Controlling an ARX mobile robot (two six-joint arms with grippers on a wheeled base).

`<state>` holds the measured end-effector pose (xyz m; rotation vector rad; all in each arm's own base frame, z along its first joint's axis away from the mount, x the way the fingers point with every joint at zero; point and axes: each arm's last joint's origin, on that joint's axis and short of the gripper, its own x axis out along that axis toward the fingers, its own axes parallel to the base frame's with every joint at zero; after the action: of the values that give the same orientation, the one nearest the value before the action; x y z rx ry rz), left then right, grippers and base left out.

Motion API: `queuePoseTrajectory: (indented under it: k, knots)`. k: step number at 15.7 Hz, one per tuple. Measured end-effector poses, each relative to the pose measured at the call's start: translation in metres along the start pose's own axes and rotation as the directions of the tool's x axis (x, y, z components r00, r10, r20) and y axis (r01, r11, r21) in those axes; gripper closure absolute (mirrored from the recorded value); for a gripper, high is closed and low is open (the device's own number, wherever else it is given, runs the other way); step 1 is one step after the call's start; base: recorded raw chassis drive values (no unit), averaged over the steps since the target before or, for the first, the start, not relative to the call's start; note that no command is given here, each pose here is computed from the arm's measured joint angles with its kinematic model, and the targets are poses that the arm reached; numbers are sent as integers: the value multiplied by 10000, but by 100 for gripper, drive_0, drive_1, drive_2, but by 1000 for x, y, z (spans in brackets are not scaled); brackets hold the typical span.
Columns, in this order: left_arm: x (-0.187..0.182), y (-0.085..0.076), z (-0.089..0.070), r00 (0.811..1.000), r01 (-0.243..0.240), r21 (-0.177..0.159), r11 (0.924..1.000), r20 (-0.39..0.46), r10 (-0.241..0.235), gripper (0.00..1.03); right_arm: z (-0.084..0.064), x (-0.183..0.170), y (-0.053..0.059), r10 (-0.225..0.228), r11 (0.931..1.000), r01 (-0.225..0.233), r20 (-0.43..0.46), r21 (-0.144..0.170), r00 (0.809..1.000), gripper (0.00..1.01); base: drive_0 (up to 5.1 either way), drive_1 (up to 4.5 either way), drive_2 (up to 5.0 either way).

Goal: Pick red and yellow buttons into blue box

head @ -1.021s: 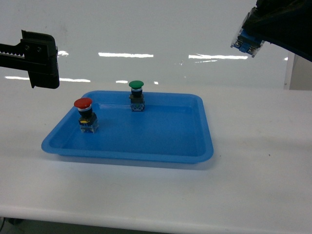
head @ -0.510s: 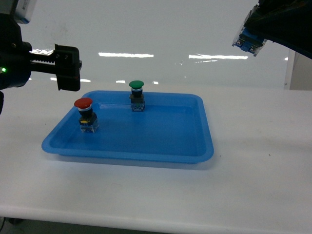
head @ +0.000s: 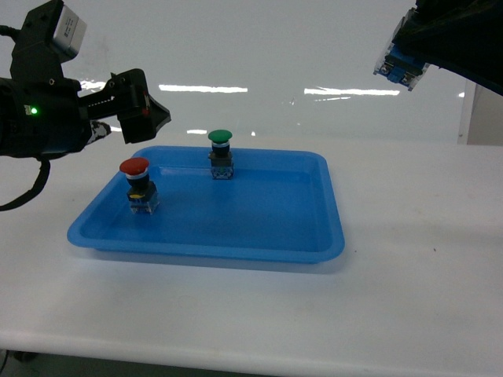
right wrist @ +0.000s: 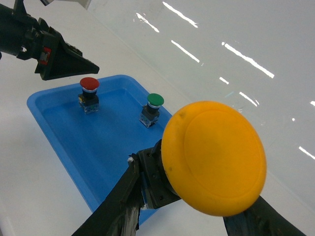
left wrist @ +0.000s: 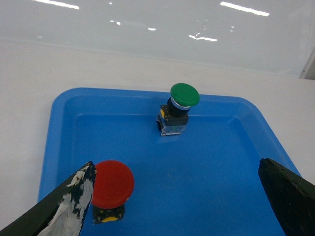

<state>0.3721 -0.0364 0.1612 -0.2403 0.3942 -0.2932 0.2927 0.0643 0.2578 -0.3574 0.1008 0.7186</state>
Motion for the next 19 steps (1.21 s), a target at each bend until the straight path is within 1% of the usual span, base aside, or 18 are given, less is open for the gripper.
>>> queuePoseTrajectory:
  k: [7, 8, 9, 10, 11, 12, 13, 14, 15, 16, 19]
  knots:
    - [0, -1, 0, 10000, 15, 42, 10000, -16, -15, 5, 0, 0, 0, 0, 10000, 0, 0, 0, 10000, 64, 0, 0, 0]
    - [2, 1, -1, 9999, -84, 135, 9999, 70, 83, 5, 0, 0, 0, 1, 10000, -1, -3, 2, 10000, 64, 0, 0, 0]
    - [7, 4, -3, 9995, -317, 293, 9991, 9, 317, 5, 0, 0, 0, 0, 10000, 0, 0, 0, 10000, 64, 0, 0, 0]
    - [11, 7, -4, 9991, -408, 318, 9987, -121, 412, 5, 0, 0, 0, 0, 10000, 0, 0, 0, 10000, 64, 0, 0, 0]
    - [17, 12, -10, 9973, -725, 568, 9958, -64, 729, 5, 0, 0, 0, -4, 10000, 4, 9, -6, 10000, 64, 0, 0, 0]
    - [24, 18, -16, 9929, -1122, 1009, 9885, -272, 1155, 5, 0, 0, 0, -1, 10000, 1, 3, -2, 10000, 64, 0, 0, 0]
    - [25, 18, -14, 9930, -1130, 1086, 9876, -221, 1160, 5, 0, 0, 0, -1, 10000, 1, 3, -2, 10000, 64, 0, 0, 0]
    - [27, 18, -12, 9921, -1212, 1252, 9847, -163, 1242, 5, 0, 0, 0, -1, 10000, 1, -8, 4, 10000, 64, 0, 0, 0]
    - [31, 18, -14, 9924, -1188, 1327, 9840, -161, 1220, 5, 0, 0, 0, 1, 10000, -1, -3, 2, 10000, 64, 0, 0, 0]
    - [35, 21, -18, 9911, -1210, 1409, 9826, -388, 1276, 5, 0, 0, 0, -3, 10000, 3, -2, 0, 10000, 64, 0, 0, 0]
    - [48, 26, -28, 9881, -1233, 1487, 9812, -733, 1353, 5, 0, 0, 0, -3, 10000, 3, -2, 0, 10000, 64, 0, 0, 0]
